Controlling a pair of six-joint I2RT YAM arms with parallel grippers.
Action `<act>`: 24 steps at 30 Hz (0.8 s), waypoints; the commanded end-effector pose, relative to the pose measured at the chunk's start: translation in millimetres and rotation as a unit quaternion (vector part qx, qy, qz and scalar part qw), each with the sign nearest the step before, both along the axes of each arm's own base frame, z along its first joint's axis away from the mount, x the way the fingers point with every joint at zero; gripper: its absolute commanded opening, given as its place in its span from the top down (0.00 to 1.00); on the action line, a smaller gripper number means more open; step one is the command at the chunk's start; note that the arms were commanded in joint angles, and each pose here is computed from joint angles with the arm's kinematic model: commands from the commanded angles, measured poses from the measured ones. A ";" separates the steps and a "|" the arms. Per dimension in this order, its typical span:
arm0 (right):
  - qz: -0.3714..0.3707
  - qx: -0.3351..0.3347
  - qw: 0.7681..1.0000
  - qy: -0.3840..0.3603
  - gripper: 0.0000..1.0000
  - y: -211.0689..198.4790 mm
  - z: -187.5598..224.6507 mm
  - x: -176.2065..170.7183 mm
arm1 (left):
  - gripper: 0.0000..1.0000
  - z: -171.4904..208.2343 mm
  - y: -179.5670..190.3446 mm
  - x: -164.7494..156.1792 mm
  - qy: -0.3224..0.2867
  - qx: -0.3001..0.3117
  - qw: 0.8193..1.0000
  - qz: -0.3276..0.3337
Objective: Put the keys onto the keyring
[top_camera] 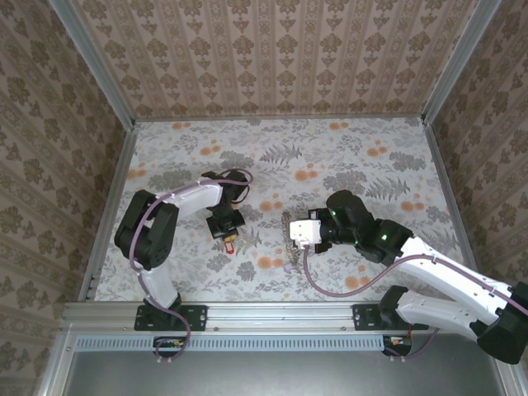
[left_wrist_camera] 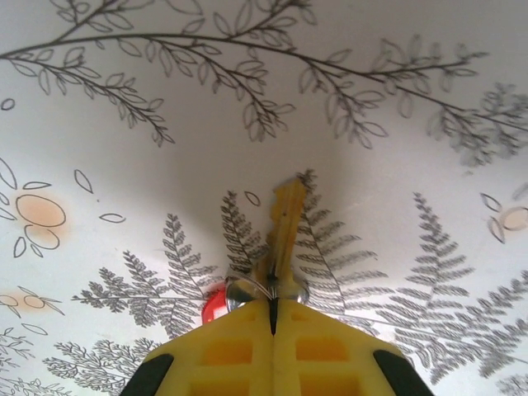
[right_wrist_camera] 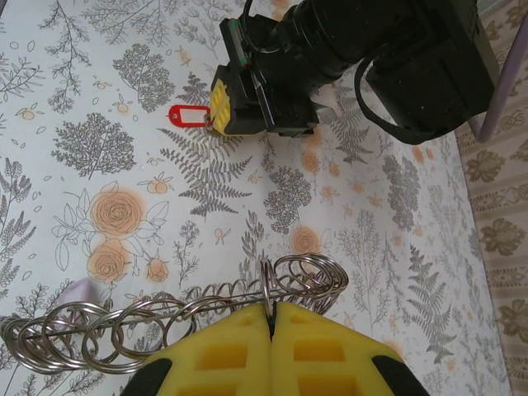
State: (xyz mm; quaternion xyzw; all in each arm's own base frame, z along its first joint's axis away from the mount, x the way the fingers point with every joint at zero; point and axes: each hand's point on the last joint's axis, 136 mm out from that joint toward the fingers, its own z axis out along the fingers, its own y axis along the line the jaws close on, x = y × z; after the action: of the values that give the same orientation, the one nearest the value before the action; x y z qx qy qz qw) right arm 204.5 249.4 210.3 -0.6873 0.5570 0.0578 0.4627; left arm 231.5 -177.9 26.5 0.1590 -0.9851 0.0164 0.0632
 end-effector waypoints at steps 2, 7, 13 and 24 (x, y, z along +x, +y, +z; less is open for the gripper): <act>-0.013 0.023 1.000 -0.016 1.00 -1.3 11.1 3.7 | 1.00 22.1 -10.9 3.3 -0.037 -0.035 0.998 -0.039; -0.013 0.021 1.000 -0.011 1.00 -0.6 7.4 3.8 | 1.00 40.7 -15.1 14.1 -0.088 -0.052 0.991 -0.091; -0.015 0.027 1.000 -0.007 1.00 1.3 6.1 6.2 | 1.00 50.2 -40.3 23.5 -0.137 -0.133 0.963 -0.191; -0.028 0.033 0.999 0.004 1.00 -3.3 3.8 9.2 | 1.00 38.3 -57.9 27.9 -0.188 -0.180 0.920 -0.292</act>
State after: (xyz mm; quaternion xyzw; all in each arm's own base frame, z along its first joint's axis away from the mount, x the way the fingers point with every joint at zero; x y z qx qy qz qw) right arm 210.3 243.6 205.1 -0.6687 0.5776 0.0597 0.4645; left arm 255.2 -225.2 57.5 -0.1126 -0.9759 0.1740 -0.0676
